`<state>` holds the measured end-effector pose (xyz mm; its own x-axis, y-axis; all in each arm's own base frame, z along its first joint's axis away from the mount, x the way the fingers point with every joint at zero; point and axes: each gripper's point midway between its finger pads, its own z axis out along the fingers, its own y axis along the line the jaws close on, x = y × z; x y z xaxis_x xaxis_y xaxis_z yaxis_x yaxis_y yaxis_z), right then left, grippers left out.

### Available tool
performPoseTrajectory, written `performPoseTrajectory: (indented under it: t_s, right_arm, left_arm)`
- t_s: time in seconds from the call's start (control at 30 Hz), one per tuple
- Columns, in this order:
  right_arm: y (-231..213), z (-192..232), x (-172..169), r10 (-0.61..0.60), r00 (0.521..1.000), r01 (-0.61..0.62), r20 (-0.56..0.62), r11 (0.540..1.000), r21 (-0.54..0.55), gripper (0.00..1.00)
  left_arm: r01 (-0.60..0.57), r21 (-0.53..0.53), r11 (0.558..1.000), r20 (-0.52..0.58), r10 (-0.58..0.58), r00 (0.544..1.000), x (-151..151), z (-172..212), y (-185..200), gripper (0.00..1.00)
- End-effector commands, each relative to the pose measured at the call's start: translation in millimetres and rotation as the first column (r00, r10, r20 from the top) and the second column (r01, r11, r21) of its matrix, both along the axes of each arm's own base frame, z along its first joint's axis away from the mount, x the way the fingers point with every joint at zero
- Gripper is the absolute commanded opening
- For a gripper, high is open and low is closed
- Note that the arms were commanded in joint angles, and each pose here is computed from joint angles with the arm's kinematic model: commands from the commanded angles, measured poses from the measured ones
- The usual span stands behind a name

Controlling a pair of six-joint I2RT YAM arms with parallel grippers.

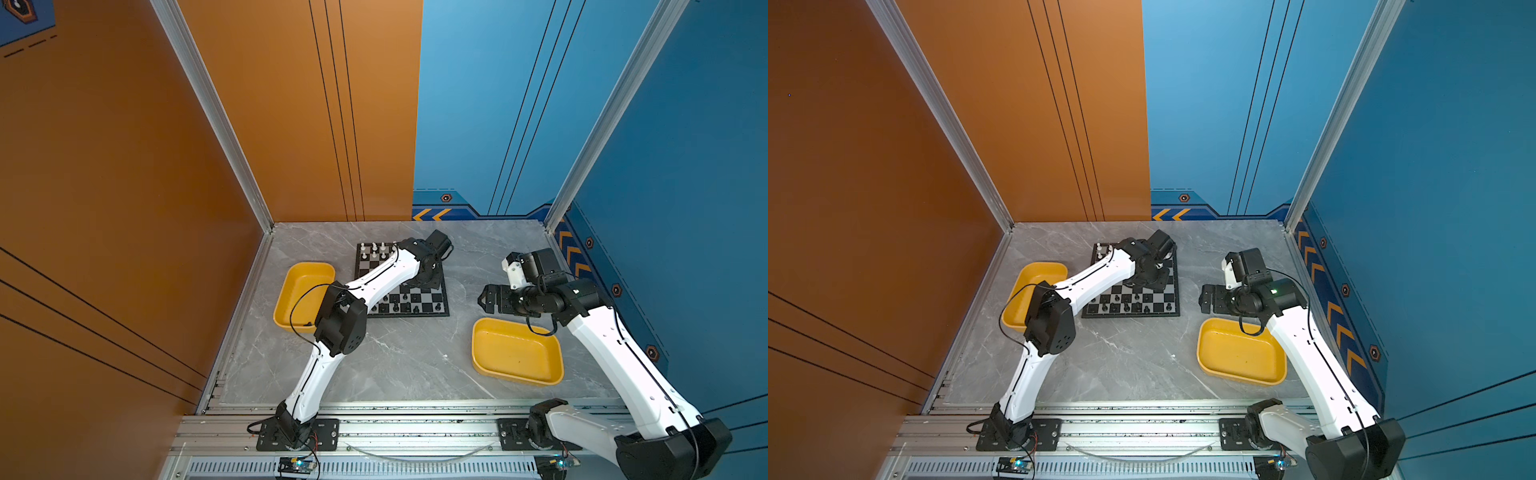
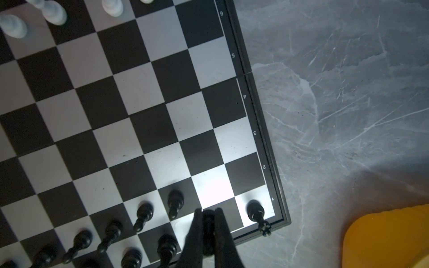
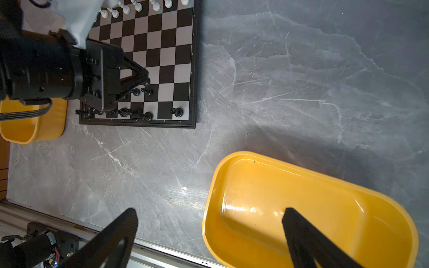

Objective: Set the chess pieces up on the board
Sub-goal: 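Lower the black pawn onto the last empty second-row square at the board edge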

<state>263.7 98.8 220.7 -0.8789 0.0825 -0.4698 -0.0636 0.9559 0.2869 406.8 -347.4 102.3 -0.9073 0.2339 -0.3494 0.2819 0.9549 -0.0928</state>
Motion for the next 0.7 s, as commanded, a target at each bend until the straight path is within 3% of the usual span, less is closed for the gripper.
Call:
performPoseTrajectory:
  t_s: [0.0, 0.67]
  right_arm:
    - [-2.0, 1.2, -4.2, -0.006, 1.0, 0.006, 0.002, 1.0, 0.027, 1.0]
    - [-11.4, -3.1, -8.4, -0.035, 0.999, 0.036, -0.018, 0.999, 0.041, 1.0]
  left_arm:
    - [-0.019, 0.03, 0.999, 0.0, 0.019, 1.0, 2.6, -7.7, -0.7, 0.09]
    - [0.002, 0.049, 0.999, -0.079, 0.002, 0.997, -11.7, -41.9, -8.4, 0.09]
